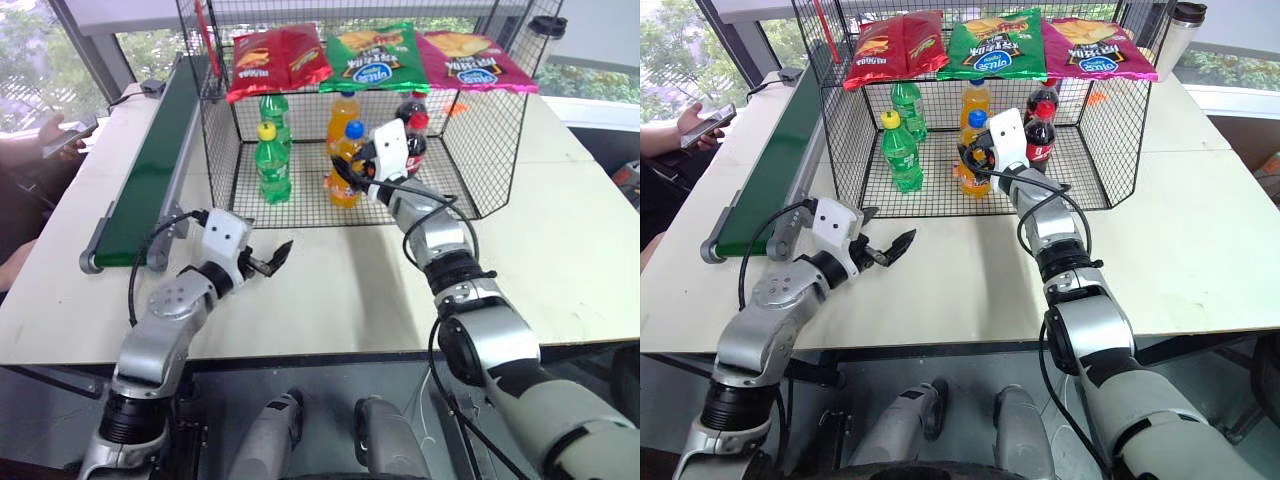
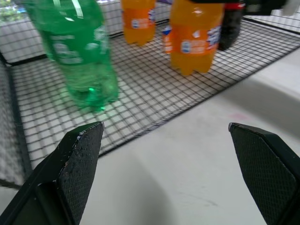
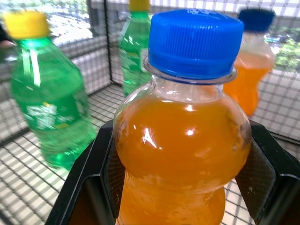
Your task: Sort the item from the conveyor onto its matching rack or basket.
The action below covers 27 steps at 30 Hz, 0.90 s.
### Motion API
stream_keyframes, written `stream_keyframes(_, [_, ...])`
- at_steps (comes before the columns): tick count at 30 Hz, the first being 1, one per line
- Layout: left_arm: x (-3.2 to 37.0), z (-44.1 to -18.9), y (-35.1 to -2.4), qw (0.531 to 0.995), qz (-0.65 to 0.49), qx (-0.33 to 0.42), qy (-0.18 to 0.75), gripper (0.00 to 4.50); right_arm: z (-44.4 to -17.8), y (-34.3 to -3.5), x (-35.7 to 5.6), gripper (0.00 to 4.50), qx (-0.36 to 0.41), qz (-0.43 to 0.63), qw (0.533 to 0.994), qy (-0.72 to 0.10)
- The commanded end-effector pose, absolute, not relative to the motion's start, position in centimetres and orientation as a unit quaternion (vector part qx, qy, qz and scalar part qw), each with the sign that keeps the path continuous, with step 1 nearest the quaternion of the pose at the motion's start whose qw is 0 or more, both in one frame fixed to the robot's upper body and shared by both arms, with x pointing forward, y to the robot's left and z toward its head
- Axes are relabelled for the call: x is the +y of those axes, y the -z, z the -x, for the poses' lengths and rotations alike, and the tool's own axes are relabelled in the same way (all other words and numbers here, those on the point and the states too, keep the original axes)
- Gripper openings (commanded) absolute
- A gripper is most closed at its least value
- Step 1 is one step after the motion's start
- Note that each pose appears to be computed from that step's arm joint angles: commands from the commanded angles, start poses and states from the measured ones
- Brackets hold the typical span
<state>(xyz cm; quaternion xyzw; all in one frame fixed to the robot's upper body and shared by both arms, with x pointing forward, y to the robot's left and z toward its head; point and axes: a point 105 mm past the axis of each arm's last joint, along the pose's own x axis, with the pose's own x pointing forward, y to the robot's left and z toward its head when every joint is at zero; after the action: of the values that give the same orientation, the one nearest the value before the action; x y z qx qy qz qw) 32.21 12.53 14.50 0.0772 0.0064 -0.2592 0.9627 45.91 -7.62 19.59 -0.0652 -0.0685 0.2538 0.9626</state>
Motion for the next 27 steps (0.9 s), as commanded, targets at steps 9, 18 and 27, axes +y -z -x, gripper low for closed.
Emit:
stream_keyframes(9, [12.0,-32.0,-15.2,0.965,-0.083,-0.008,0.249,4.48,-46.7,-23.4,-7.2,3.05,-0.131,0.062,0.961,-0.234])
stream_keyframes(18, [12.0,-31.9,-15.0,0.964,-0.083,-0.003,0.251,4.5,-46.4,-23.2,-6.8,4.46,-0.132,0.073,0.955,-0.257])
stream_keyframes(27, [11.9,-32.1,-14.8,0.965,-0.077,-0.004,0.25,4.5,-46.1,-24.9,-8.9,4.46,-0.148,0.092,0.955,-0.239])
